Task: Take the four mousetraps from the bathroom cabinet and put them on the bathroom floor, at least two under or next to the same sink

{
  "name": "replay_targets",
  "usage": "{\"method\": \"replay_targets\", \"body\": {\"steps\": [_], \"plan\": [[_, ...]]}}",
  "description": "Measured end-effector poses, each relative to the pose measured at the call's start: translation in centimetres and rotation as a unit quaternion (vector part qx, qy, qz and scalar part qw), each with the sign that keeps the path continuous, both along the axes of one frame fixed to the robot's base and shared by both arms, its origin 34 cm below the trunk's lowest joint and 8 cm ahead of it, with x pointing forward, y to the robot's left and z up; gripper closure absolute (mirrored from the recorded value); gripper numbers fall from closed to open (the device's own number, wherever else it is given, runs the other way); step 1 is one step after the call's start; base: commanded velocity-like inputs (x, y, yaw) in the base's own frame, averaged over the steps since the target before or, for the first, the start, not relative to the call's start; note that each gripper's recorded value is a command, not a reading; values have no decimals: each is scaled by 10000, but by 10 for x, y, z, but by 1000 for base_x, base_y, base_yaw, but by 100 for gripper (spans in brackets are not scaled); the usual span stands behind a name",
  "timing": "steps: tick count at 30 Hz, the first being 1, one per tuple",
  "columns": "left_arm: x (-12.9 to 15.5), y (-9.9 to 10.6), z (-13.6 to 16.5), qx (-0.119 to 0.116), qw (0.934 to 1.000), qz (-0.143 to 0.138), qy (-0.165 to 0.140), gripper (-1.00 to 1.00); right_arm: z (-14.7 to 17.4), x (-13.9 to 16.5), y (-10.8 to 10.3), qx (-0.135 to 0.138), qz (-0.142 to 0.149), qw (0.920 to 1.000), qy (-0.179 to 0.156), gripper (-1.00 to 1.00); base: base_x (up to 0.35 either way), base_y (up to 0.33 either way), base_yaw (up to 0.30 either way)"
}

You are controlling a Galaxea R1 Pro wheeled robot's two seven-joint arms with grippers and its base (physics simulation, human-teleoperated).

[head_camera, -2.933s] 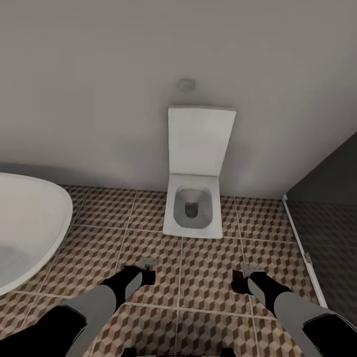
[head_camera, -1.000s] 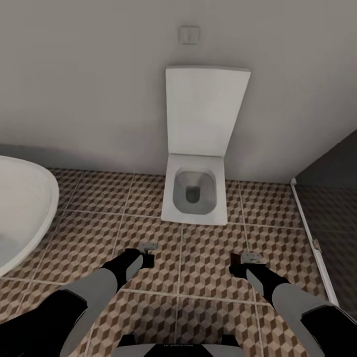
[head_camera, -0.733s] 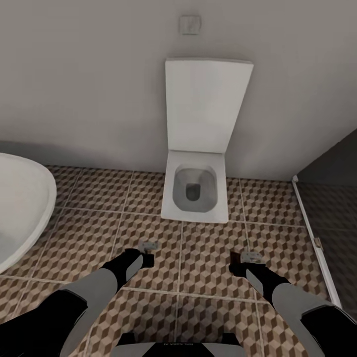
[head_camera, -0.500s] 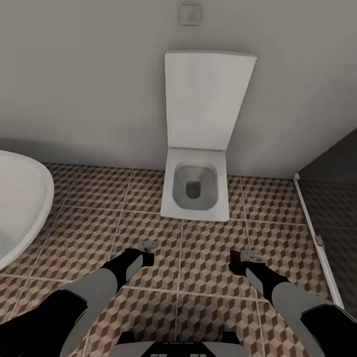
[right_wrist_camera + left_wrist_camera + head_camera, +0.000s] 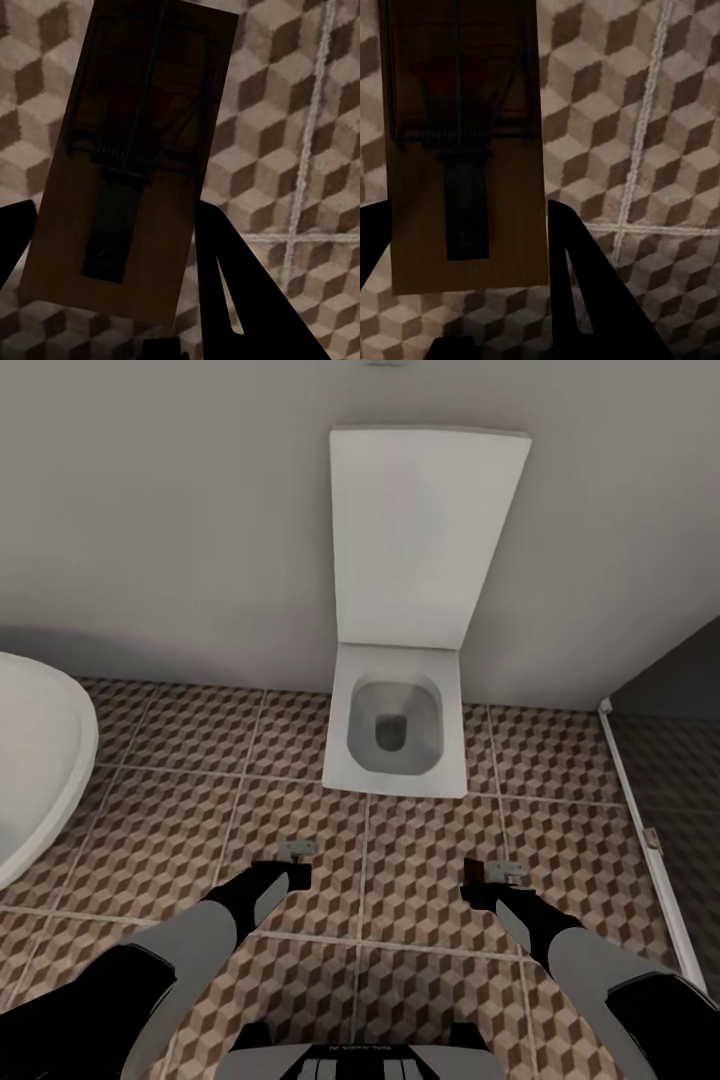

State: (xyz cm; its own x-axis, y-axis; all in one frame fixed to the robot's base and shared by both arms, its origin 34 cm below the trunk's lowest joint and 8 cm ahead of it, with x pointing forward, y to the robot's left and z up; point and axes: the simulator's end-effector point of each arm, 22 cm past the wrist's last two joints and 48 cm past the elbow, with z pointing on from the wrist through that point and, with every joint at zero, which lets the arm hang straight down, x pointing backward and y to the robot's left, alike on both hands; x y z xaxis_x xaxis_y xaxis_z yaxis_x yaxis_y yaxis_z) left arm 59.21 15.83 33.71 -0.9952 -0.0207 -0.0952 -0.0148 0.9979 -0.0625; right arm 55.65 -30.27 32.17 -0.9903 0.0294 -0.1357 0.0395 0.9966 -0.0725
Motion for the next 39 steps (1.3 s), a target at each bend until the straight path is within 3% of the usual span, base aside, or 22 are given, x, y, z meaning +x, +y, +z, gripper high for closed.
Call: {"method": "replay_targets", "body": {"steps": [5,9,14,30,39], "plan": [[0,0,-12,-2,10000,19,-41,100,-11,1,2,24,13,10000,-24,100,0,0,0],[11,0,-20,-13,9994,89,-319,100,-20,2,4,41,23,10000,-38,100,0,0,0],[16,0,-26,-20,9988,153,-459,100,-27,2,4,42,30,10000,-62,100,0,0,0],[13,0,-28,-8,9988,164,-458,100,-27,9,8,63,65,9997,-231,100,5,0,0],[13,1,-28,17,9988,164,-463,100,-27,8,9,66,77,9997,-226,100,227,0,0]]}}
